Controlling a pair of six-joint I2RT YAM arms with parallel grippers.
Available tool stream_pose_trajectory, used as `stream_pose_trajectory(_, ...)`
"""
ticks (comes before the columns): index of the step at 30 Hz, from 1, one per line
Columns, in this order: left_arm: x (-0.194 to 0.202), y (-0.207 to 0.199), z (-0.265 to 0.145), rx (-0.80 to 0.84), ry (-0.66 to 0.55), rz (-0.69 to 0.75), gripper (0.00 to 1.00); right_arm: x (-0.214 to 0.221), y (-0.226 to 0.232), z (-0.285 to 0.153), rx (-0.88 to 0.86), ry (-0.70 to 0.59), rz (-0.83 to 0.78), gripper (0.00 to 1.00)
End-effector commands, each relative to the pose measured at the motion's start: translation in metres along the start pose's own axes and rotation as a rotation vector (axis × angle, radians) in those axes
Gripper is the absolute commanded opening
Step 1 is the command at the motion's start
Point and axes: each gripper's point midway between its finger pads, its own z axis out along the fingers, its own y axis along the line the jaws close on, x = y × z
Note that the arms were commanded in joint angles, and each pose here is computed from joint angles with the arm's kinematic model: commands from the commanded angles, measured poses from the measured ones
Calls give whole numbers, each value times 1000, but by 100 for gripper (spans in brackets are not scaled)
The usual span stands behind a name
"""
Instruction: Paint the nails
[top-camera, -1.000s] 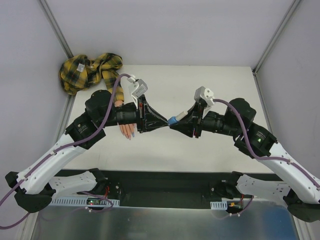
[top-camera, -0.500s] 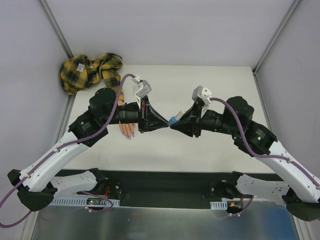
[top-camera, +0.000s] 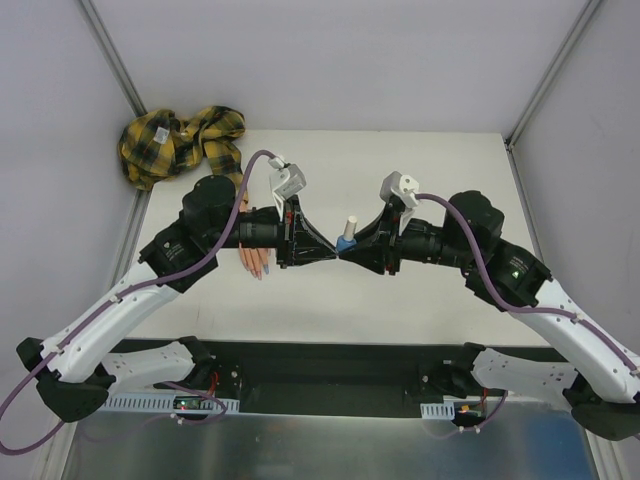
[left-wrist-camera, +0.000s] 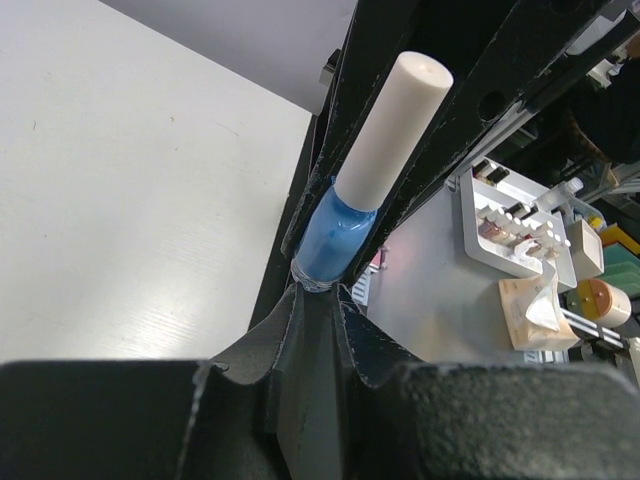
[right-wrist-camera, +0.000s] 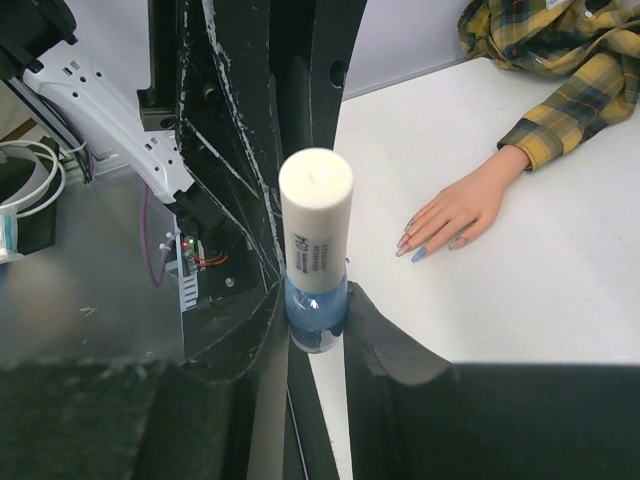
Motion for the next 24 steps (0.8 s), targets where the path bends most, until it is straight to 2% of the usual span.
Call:
stream_pose_trajectory(1,-1,-22,0,123,-4,19,12,-55,11,4,-48,-184,-73,0)
stream_pose_trajectory(11,0,-32,3,191,-23,-12,11,-62,14,6,-71,-223,-62,0)
stream_pose_trajectory(16,-7,-29,-6,122,-53,12,13,-55,13,2,-59,-218,-52,0)
stream_pose_trajectory(17,-8,-29,-10,100,-57,29,16,-53,13,-1,-47,-214,-51,0)
stream_pose_trajectory(20,-13,-21,-21,-2,-83,57,31,-46,10,-6,-22,-196,-55,0)
stream_pose_trajectory(21,-17,-21,-25,-23,-98,64,41,-45,9,-7,-15,-193,-59,0)
stream_pose_trajectory(24,-33,-11,-40,-160,-175,47,61,-35,2,-11,28,-157,-68,0)
